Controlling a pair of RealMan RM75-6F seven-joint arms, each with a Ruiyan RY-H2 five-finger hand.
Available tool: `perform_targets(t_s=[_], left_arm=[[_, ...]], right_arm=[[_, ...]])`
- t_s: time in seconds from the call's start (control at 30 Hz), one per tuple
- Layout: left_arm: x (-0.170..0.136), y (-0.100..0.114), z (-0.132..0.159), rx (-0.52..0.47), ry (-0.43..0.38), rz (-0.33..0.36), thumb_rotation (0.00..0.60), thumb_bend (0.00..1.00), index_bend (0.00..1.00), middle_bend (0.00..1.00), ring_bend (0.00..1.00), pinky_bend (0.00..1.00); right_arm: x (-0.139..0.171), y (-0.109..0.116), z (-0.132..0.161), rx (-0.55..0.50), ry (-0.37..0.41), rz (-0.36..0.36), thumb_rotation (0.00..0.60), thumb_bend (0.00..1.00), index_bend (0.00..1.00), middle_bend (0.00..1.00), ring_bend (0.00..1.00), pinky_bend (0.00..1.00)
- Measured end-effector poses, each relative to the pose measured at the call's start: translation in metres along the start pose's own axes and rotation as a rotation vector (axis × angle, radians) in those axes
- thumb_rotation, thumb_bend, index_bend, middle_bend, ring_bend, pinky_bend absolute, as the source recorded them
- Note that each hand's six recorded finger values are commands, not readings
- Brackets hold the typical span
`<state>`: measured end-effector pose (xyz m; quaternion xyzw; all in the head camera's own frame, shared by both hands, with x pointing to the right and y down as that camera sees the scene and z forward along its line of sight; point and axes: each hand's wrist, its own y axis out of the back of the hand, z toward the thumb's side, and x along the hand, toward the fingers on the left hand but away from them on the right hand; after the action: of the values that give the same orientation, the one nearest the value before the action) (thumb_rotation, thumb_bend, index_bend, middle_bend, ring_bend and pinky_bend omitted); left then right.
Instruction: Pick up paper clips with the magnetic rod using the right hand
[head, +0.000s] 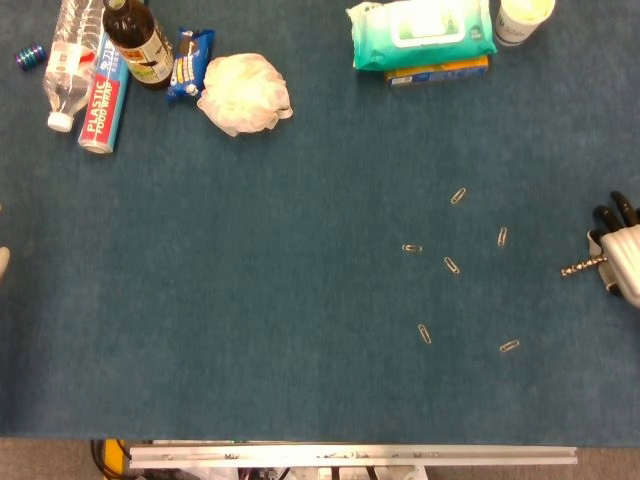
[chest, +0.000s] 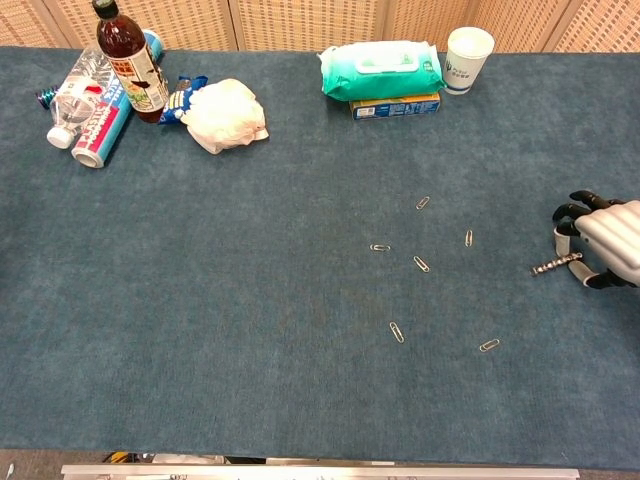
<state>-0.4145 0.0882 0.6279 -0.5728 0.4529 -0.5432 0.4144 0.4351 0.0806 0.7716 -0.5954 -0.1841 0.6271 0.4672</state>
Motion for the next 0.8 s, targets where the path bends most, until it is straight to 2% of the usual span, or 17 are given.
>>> perform_targets(t_s=[0.43,0.8], left_arm=[[0.001,-0.001,0.000,0.002,0.004,-0.002,0.600,0.26,0.37,0.33,0.29,0.54],[0.000,0.001,-0.001,-0.004,0.007,0.002,0.600,0.26,0.37,0.33,0.29,0.54]], right_arm=[[0.025,0.028,-0.001,-0.041,0.029,-0.101,0.600,0.39,0.52,0.26,0.07,0.27],[0.033,0.036,0.005,-0.047,0.055,-0.129,0.600,0.39,0.52,0.26,0.07,0.27]])
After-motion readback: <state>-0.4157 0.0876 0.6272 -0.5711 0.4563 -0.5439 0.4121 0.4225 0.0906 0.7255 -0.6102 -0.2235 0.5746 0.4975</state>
